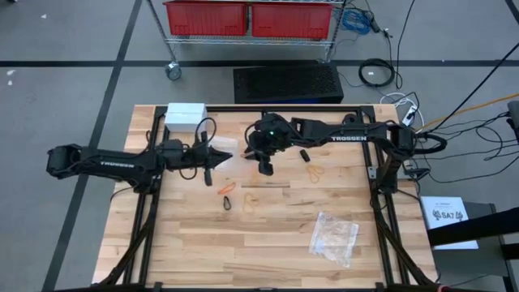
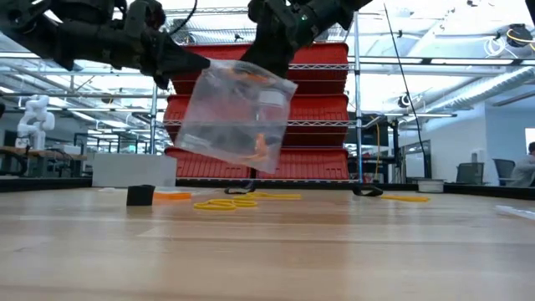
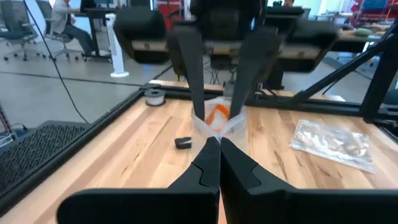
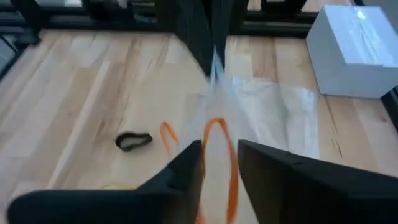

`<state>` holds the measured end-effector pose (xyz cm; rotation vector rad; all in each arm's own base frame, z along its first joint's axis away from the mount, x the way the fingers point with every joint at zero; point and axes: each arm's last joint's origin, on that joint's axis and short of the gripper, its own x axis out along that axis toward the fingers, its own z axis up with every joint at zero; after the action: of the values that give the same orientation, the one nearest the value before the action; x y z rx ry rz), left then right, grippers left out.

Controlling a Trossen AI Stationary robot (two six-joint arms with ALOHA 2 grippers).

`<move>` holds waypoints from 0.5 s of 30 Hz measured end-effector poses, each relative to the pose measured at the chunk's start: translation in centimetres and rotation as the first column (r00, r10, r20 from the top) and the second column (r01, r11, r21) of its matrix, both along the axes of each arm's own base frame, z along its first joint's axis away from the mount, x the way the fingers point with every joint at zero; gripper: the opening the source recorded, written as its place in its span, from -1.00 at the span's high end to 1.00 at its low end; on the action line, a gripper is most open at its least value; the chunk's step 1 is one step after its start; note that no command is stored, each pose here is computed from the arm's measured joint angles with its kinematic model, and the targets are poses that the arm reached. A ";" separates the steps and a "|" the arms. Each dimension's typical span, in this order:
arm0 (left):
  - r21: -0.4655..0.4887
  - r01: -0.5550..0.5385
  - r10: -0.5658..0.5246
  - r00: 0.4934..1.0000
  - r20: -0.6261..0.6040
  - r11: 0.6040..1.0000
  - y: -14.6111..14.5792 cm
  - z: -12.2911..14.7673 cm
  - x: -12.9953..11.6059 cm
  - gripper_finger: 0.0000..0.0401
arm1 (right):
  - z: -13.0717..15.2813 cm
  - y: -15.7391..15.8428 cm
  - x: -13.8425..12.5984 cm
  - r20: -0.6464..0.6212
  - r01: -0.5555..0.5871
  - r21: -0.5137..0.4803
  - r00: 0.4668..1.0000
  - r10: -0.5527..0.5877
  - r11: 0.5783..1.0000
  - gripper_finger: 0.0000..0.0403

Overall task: Sort rubber bands
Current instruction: Put the top orange rubber band into the top zip lock bag, then put the orange rubber band into the top zip lock bag

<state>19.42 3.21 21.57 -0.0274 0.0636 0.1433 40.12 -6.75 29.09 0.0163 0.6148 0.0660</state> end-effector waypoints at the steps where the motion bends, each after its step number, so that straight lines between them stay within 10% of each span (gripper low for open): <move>1: -0.001 0.000 0.000 1.000 -0.009 1.000 0.0 -0.1 0.2 1.00 | 0.4 0.0 0.0 -0.003 0.004 0.007 1.000 -0.004 1.000 0.40; 9: 0.023 -0.017 0.018 0.999 -0.036 1.000 0.3 -0.1 1.1 1.00 | 3.8 0.1 -0.4 -0.024 -0.001 0.001 1.000 0.001 1.000 0.22; 15: 0.093 -0.226 0.227 0.974 -0.008 0.970 1.0 0.6 0.3 1.00 | 2.5 0.8 -0.6 -0.088 -0.081 0.070 0.992 0.087 0.994 0.22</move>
<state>19.73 4.24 22.14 0.0585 0.0720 0.3749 39.54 -5.92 31.58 0.0580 0.7044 0.1675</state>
